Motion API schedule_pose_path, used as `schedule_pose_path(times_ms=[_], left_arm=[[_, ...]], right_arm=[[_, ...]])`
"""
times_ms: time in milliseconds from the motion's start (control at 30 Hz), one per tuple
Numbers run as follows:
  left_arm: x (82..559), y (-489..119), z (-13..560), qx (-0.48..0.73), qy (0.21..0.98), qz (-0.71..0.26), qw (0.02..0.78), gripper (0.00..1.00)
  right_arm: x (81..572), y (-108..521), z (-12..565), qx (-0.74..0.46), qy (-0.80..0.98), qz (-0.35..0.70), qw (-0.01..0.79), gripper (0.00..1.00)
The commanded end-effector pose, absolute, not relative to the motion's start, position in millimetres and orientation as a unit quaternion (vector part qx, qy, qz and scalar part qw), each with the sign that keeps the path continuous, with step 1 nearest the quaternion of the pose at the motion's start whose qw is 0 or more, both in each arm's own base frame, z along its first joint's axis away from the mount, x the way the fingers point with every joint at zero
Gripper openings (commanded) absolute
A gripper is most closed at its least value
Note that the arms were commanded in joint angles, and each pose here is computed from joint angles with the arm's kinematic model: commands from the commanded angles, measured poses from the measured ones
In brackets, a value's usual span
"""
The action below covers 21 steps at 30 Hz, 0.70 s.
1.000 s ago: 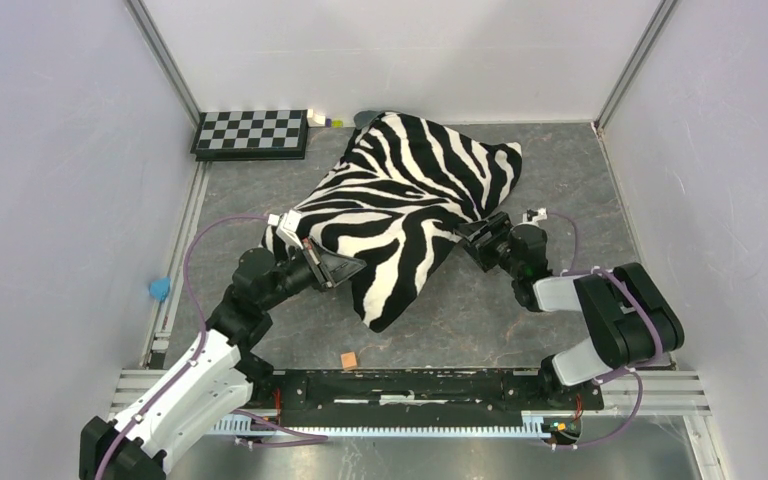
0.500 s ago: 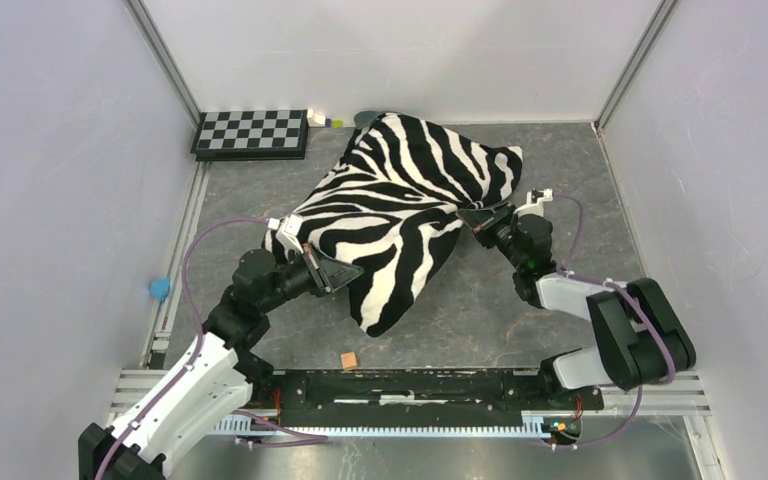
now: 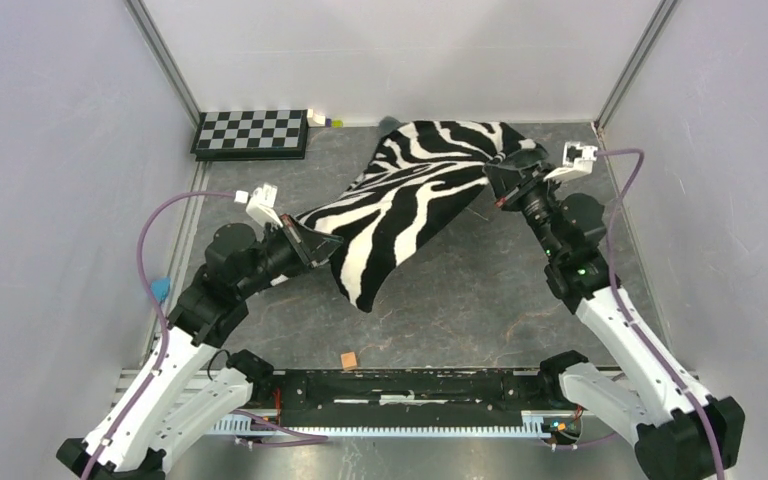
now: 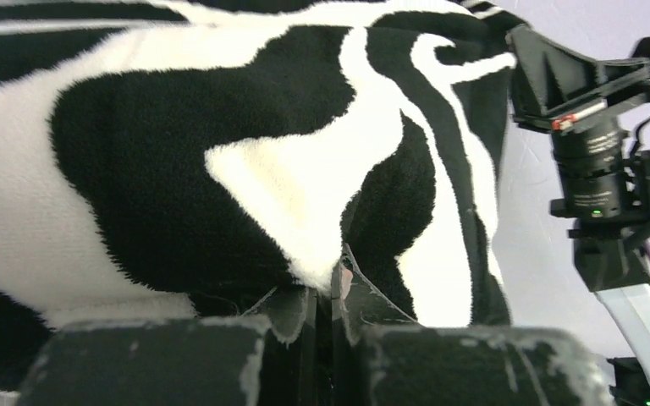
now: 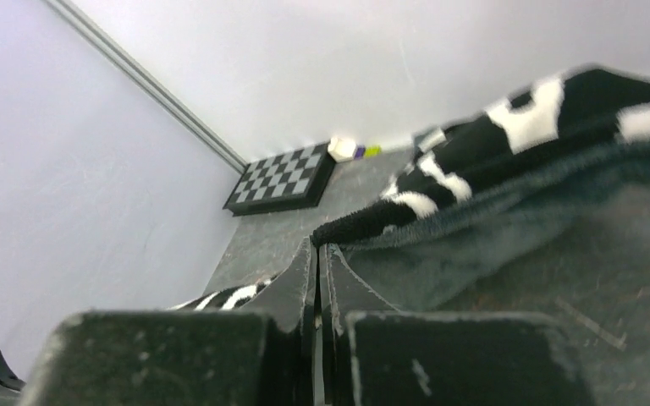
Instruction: Remove the pillowcase from the pillow
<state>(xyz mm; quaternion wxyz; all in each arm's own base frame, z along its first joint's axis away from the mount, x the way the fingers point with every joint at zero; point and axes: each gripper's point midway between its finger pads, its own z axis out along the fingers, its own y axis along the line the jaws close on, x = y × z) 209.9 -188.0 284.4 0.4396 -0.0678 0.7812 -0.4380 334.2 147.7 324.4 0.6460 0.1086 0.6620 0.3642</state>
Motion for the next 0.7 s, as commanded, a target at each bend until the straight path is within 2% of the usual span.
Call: schedule_pose_path(times_ms=[0,167,333,467,533,567,600,633,667], left_arm=[[216.7,-176.0,350.5,-0.053,0.738,-0.43,0.518,0.02],[220.5,-178.9,371.9,-0.079,0.736,-0.448,0.501,0.02],[255.7,-175.8,338.1,-0.161,0.757,-0.466,0.429,0.02],[302.7,-143.0,298.7,-0.277,0.722,-0.516,0.369,0.02],[329.2,-118.9,273.3,-0.35,0.683,-0.55,0.33,0.02],[339.9,-110.1,264.3,-0.37,0.662,-0.567,0.321,0.02],[350.4,-101.7,257.4,-0.377,0.648,-0.576,0.324,0.02],[356.6,-95.6,248.0,-0.386,0.645,-0.574,0.324,0.07],[361.1,-93.6,241.0,-0.385,0.65,-0.569,0.326,0.22]], right_arm=[[309.8,147.0,439.0,0.0,0.599,0.334,0.728,0.0],[301.3,155.2,514.8,-0.051,0.581,0.334,0.741,0.0],[352.3,173.1,489.5,-0.034,0.639,0.327,0.695,0.0],[412.6,191.8,446.6,-0.014,0.685,0.315,0.657,0.01],[442.8,205.4,424.1,-0.017,0.705,0.313,0.636,0.08],[457.2,211.6,413.7,-0.023,0.715,0.308,0.628,0.15],[467.6,214.0,407.4,-0.029,0.722,0.299,0.623,0.28],[477.6,215.9,396.4,-0.04,0.732,0.285,0.617,0.42],[483.3,216.0,390.5,-0.053,0.739,0.271,0.615,0.59]])
